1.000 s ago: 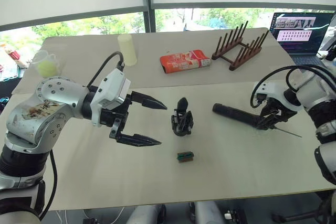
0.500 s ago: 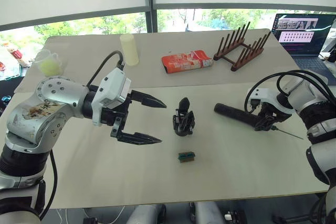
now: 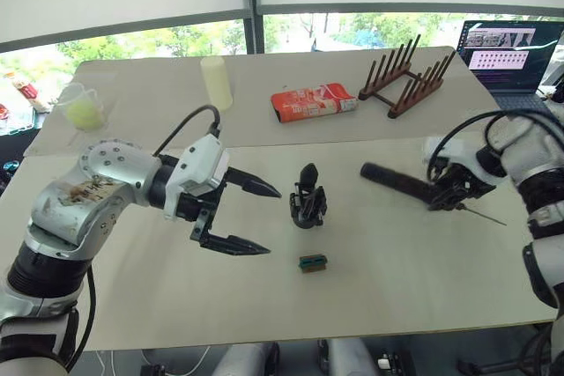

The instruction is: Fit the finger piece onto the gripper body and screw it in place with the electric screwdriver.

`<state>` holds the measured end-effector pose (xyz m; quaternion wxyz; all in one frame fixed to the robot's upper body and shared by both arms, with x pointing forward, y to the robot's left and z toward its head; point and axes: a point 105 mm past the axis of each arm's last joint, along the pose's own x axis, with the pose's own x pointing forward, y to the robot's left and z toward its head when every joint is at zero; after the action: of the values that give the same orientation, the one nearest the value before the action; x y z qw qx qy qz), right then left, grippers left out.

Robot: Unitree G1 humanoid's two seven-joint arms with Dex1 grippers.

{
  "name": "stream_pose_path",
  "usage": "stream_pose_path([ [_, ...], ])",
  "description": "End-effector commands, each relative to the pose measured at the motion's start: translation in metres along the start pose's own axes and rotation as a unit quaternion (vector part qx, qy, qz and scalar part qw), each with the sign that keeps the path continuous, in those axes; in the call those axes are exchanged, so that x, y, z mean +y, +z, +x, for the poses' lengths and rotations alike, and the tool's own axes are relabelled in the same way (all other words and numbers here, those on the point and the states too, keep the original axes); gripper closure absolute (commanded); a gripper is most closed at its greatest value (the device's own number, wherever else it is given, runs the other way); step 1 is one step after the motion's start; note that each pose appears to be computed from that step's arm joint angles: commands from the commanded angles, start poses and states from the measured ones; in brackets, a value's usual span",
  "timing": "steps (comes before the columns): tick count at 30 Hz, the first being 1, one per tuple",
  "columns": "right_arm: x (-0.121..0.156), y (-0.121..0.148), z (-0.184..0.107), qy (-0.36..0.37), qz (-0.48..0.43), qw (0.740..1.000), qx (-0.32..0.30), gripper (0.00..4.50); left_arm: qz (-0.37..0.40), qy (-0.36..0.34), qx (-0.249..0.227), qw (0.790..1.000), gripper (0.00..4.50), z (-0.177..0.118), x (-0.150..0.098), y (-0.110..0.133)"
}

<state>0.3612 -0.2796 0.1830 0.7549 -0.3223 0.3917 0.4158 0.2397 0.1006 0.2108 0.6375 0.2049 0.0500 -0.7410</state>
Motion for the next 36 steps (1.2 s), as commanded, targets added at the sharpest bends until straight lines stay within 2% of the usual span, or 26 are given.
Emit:
stream_pose_path([
  [1,0.013,0.041,-0.051,-0.013,0.006,0.986,-0.168,2.6,0.003,-0.007,-0.002,1.0,0.0,0.001,0.001,-0.004],
  [5,0.049,0.069,-0.084,-0.002,0.047,0.94,-0.338,2.6,-0.006,-0.016,-0.008,1.0,0.0,0.005,0.003,-0.014],
  [8,0.073,0.081,-0.089,-0.015,0.087,0.897,-0.433,2.6,-0.017,-0.028,-0.023,0.999,0.0,0.01,0.001,-0.021],
  [10,0.089,0.092,-0.088,-0.029,0.082,0.869,-0.488,2.6,-0.034,-0.029,-0.034,0.998,0.0,0.012,-0.001,-0.027],
  [14,0.137,0.127,-0.092,0.034,0.028,0.806,-0.59,2.6,-0.033,-0.008,-0.033,0.999,0.0,0.011,0.0,-0.041],
  [21,0.194,0.145,-0.075,0.124,-0.034,0.786,-0.604,2.6,-0.026,0.018,-0.016,0.999,0.0,0.002,-0.008,-0.059],
  [24,0.21,0.137,-0.052,0.155,-0.03,0.784,-0.6,2.6,-0.026,0.009,-0.007,1.0,0.0,0.006,-0.017,-0.067],
  [26,0.214,0.136,-0.038,0.157,-0.023,0.78,-0.605,2.6,-0.025,0.004,0.0,1.0,0.0,0.007,-0.021,-0.073],
  [29,0.218,0.136,-0.024,0.15,-0.03,0.778,-0.609,2.6,-0.002,0.039,-0.006,0.999,0.0,0.007,-0.012,-0.077],
  [36,0.226,0.134,-0.015,0.127,-0.06,0.775,-0.616,2.6,-0.026,0.024,-0.027,0.999,0.0,0.017,-0.01,-0.079],
])
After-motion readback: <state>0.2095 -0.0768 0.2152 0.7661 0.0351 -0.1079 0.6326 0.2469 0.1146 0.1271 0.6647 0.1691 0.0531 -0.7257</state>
